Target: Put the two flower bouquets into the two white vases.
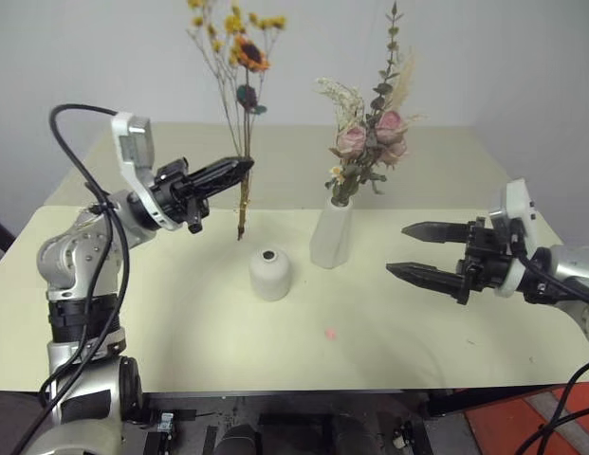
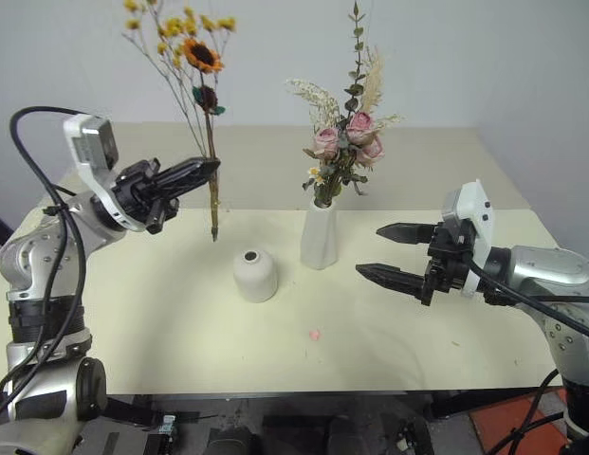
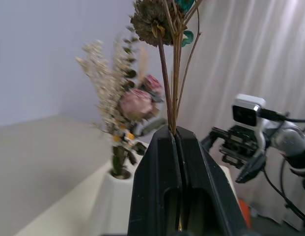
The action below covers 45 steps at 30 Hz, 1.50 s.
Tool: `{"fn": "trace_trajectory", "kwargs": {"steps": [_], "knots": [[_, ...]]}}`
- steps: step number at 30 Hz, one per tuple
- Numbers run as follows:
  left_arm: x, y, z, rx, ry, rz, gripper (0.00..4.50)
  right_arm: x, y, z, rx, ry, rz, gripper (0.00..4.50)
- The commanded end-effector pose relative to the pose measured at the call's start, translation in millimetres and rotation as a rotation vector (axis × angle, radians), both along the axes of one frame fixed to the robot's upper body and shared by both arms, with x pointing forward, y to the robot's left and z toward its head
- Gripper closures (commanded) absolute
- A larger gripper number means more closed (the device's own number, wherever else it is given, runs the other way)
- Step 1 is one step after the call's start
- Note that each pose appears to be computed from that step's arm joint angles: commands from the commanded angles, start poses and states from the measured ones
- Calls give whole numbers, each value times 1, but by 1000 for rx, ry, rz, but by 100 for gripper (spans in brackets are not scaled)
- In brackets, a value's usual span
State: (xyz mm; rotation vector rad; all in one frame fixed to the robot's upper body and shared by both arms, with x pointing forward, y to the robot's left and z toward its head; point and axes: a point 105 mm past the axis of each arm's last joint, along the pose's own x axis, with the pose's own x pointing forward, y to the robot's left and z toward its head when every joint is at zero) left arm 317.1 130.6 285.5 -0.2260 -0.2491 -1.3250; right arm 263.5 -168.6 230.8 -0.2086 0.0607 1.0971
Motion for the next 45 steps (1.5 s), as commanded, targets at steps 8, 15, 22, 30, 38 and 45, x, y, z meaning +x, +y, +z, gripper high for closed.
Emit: {"fn": "trace_trajectory", "kwargs": {"steps": [8, 15, 22, 30, 38, 45], "knots": [[10, -10, -15, 18, -43, -30, 447, -14, -5, 17, 0, -55, 12, 0], [23, -20, -21, 11, -50, -17, 447, -17, -7, 18, -1, -58, -3, 0], [30, -27, -24, 6, -56, -31, 447, -21, -9, 18, -1, -60, -24, 0], [34, -30, -36, 33, -41, -25, 447, -26, -11, 18, 2, -63, -47, 0], [39, -32, -47, 59, -29, -16, 447, -28, -13, 19, -3, -66, -62, 0], [37, -24, -53, 79, -18, -1, 447, -29, -13, 19, -7, -63, -67, 0]]}}
